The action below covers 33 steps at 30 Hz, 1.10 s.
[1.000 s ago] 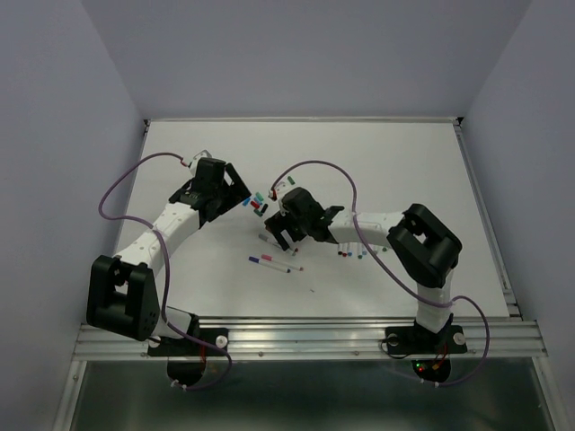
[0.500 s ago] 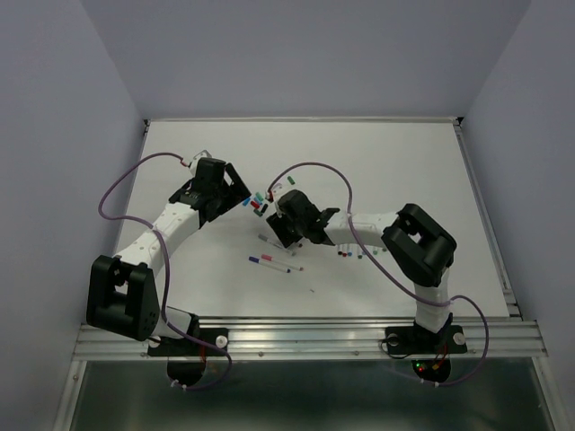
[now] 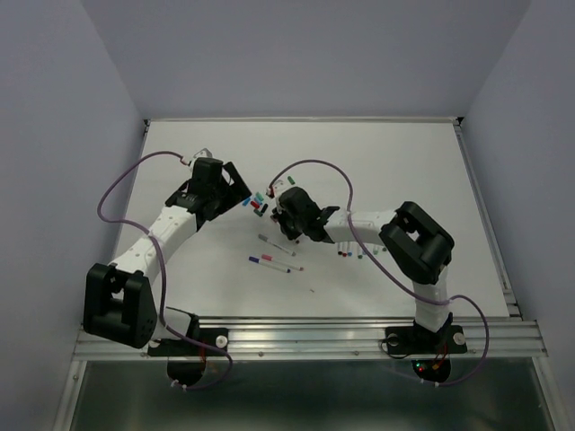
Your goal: Open the pen caps
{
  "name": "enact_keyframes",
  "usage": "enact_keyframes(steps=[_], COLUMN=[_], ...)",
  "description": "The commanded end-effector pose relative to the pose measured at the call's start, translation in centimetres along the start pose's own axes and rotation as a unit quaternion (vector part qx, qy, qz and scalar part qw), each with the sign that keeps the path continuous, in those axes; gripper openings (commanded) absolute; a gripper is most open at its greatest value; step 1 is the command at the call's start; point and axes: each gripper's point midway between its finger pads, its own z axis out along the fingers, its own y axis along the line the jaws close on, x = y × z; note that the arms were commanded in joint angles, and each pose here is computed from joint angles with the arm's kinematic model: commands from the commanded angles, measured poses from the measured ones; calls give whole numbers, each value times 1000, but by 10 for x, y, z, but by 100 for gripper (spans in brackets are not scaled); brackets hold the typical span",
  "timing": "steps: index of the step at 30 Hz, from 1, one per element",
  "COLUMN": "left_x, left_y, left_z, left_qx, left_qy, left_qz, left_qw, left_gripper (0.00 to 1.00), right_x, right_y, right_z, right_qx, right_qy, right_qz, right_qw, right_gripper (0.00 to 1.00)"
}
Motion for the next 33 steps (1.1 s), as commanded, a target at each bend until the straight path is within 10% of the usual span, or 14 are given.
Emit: enact_keyframes(steps=[1,11,33], left_x=[-2,20,33], left_y=[-26,-86,-137], left_z=[-15,-33,-28], left_qx=[85,232,289], left_qy=[-2,45,65], left_qz=[20,46,39], left_qw=[996,970,954], left_gripper=[99,99,93], right_x=[-20,-91,-104], right_y=[-34,-17,5], right_z=[-3,-87,-144], right_qx=[34,-89,-165], right_qy=[-33,-190,-252], right_qz=[7,84,102], right_qw=[999,974,948], right_gripper=[1,1,1])
